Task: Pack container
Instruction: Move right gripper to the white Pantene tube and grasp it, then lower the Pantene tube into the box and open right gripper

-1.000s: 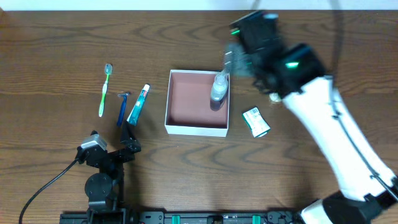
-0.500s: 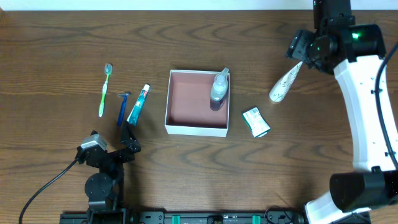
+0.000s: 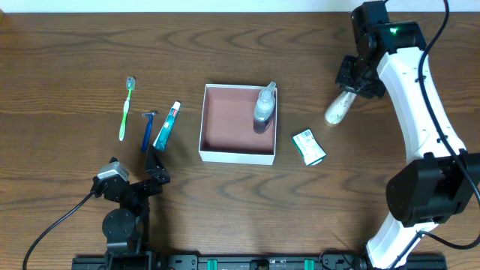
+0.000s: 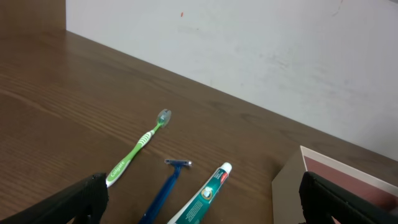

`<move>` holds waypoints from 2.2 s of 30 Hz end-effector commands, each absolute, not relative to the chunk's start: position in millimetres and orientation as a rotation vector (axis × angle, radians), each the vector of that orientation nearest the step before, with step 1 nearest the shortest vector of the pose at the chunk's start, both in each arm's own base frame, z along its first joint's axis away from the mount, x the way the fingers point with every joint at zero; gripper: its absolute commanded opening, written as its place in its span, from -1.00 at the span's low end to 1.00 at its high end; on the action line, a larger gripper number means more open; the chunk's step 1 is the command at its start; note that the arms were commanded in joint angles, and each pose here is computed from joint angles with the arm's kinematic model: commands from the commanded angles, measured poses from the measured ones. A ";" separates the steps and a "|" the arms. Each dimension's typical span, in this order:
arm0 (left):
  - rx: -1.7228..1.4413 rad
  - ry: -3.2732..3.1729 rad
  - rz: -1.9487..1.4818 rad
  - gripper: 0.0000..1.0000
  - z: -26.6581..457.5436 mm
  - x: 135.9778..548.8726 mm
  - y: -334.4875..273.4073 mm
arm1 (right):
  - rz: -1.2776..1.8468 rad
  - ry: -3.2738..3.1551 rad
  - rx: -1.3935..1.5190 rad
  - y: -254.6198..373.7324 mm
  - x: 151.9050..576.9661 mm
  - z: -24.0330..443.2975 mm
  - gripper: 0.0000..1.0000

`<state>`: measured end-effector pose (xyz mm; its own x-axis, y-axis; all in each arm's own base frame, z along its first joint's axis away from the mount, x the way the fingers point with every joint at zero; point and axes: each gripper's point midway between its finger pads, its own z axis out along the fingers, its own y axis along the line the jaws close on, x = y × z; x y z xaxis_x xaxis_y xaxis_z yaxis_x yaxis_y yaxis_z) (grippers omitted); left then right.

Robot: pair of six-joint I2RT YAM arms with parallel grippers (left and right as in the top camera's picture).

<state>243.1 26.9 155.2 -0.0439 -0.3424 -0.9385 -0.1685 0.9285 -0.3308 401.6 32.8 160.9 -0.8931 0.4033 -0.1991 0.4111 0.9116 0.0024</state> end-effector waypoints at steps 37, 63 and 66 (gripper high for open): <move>-0.410 1.679 -0.105 0.96 136.4 241.8 30.5 | 0.289 2.575 -0.195 228.8 298.0 292.0 -0.98; -0.410 1.679 -0.105 0.96 136.4 241.8 30.5 | 0.064 2.850 -0.151 232.2 343.5 174.1 -0.98; -0.410 1.679 -0.105 0.96 136.4 241.8 30.5 | 0.065 2.850 -0.151 232.2 343.5 174.1 -0.80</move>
<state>243.1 26.9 155.2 -0.0439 -0.3424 -0.9385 -0.1685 0.9285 -0.3308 338.5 234.3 170.7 -0.9572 -0.1102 -0.2678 -0.1224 0.9921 0.0291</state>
